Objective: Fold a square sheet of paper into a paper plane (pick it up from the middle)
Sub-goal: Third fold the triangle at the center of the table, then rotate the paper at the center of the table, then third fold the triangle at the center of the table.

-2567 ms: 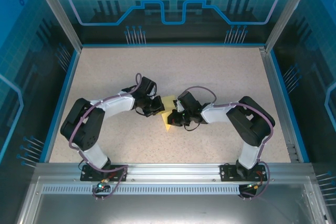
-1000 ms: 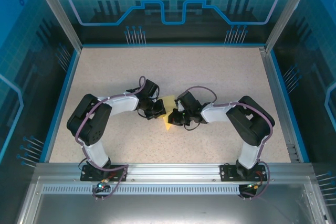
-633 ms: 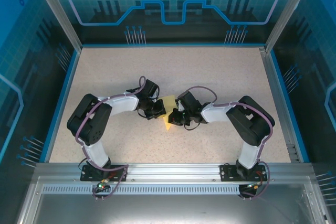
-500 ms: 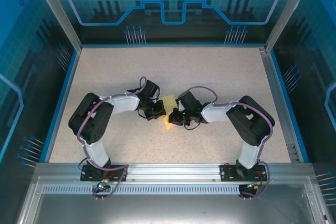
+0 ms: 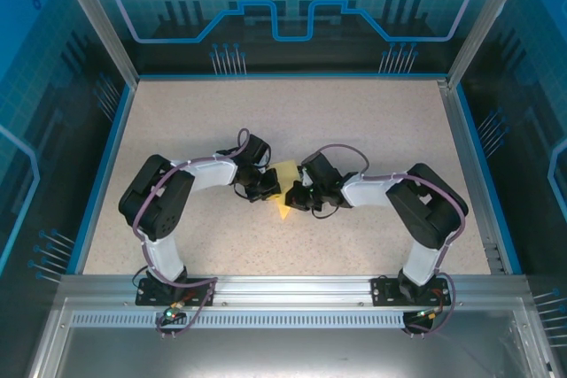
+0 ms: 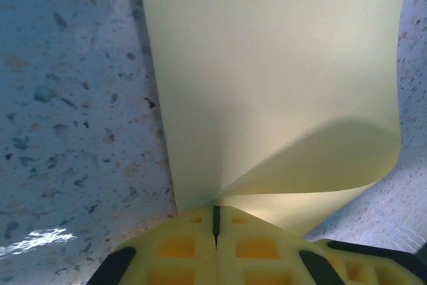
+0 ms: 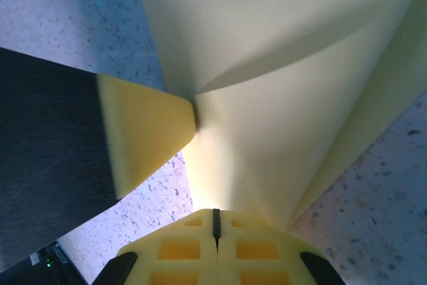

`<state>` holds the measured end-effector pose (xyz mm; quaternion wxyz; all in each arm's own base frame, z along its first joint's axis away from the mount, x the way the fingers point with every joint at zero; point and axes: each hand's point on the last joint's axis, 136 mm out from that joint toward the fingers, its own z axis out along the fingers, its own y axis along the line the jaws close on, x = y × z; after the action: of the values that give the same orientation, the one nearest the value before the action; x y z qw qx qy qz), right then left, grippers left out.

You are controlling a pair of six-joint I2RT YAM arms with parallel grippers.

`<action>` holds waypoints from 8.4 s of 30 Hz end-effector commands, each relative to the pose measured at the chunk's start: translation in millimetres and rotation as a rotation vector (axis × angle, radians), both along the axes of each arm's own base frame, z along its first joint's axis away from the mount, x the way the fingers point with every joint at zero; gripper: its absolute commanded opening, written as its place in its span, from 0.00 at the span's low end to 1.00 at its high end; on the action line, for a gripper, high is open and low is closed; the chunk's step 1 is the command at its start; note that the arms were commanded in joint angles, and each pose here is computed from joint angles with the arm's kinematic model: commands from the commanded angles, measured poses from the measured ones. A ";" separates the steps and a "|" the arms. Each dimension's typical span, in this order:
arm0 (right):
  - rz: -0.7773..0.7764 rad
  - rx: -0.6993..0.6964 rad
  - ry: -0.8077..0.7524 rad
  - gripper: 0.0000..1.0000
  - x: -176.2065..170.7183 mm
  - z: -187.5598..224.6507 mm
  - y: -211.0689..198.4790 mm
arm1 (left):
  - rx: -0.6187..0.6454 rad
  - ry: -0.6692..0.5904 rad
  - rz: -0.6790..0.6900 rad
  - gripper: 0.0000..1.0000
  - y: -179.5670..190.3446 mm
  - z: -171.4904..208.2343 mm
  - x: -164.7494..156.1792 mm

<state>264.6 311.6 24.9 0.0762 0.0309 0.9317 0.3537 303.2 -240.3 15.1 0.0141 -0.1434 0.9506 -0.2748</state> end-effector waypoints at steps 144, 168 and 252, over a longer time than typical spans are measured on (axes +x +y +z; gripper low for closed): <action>-0.233 -0.442 0.071 0.00 84.0 -20.2 -97.7 | -0.177 -0.262 -0.054 0.30 -30.3 88.6 -38.8; 0.011 -0.026 -0.164 0.00 15.0 42.8 -49.2 | -0.014 -0.236 0.005 0.08 -35.9 22.5 -29.5; -0.117 -0.125 -0.211 0.00 38.7 46.0 -78.6 | 0.161 -0.092 0.009 0.04 -1.0 -18.4 -40.2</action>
<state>311.7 221.9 65.7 0.1915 0.0750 0.9327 0.2962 272.1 -258.2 14.3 0.0933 -0.1337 0.9548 -0.2484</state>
